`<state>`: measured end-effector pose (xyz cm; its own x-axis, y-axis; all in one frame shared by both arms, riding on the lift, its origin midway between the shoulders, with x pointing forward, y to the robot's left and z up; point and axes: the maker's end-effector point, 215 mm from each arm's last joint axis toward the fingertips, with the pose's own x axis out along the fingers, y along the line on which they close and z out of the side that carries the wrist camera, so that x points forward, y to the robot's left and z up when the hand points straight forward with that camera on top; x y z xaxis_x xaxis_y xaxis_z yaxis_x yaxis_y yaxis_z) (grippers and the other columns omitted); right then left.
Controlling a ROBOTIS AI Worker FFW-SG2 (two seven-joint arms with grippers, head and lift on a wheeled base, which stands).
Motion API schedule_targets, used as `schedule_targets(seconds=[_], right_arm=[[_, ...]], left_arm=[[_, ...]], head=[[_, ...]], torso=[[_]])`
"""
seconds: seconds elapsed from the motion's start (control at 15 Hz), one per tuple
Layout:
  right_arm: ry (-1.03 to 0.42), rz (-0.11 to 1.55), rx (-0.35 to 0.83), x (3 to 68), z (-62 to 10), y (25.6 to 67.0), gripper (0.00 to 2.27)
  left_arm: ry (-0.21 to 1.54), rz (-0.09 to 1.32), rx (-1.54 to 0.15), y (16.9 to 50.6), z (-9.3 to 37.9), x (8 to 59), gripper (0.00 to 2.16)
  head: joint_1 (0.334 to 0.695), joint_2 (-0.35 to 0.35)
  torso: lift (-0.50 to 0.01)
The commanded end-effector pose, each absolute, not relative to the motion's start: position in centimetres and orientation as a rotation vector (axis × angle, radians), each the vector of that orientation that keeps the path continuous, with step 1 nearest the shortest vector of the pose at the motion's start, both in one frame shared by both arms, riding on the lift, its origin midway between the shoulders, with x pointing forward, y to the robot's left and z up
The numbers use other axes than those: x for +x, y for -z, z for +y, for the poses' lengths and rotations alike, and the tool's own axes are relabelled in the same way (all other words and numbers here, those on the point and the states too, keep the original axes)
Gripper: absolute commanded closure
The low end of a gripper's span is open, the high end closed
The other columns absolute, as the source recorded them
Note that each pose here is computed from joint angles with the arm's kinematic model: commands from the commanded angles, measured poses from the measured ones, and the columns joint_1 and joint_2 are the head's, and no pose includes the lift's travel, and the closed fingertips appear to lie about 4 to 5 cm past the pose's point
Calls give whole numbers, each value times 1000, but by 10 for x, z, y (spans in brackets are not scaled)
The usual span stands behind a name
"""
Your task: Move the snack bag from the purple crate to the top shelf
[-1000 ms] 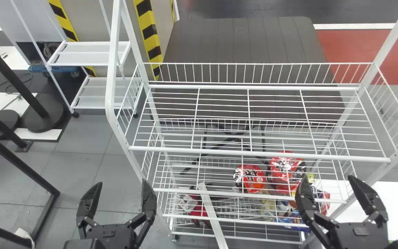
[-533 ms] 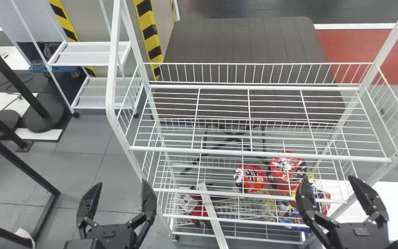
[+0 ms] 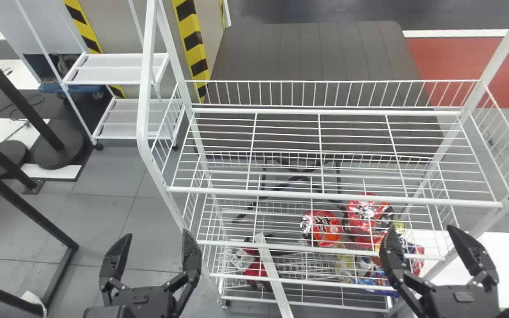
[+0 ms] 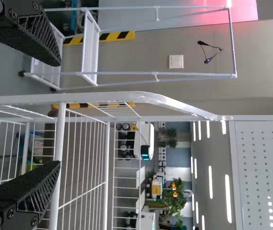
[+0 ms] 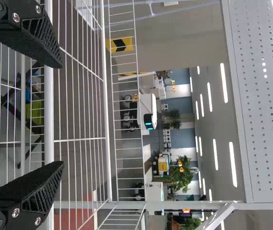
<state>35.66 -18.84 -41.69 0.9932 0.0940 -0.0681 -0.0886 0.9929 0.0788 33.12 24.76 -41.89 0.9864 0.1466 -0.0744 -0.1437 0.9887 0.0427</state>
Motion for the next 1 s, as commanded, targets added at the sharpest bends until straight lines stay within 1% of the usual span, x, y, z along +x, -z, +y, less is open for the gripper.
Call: schedule_targets(seconds=[0.0,0.4,0.47,0.6,0.67,0.8,0.93], right_arm=[[-92,70,76,357,-188,416,90],[-83,79,83,356,-184,419,70],[-65,79,63,355,-180,419,36],[24,46,13,353,-178,411,12],[30,27,2,352,-175,406,16],[9,-65,36,347,-176,381,33],[4,-52,34,348,-175,385,22]], left_arm=[[-148,76,34,419,248,331,80],[-165,67,20,416,249,331,83],[-165,68,20,417,250,330,83],[-166,68,20,417,250,330,83],[-166,68,22,416,250,330,83],[-164,67,23,416,249,330,83],[-165,69,24,417,250,330,83]], head=[[695,100],[695,103],[695,104],[695,104],[695,100],[695,105],[695,126]], torso=[[-1],[-1],[-1],[-1],[-1],[-1],[-1]])
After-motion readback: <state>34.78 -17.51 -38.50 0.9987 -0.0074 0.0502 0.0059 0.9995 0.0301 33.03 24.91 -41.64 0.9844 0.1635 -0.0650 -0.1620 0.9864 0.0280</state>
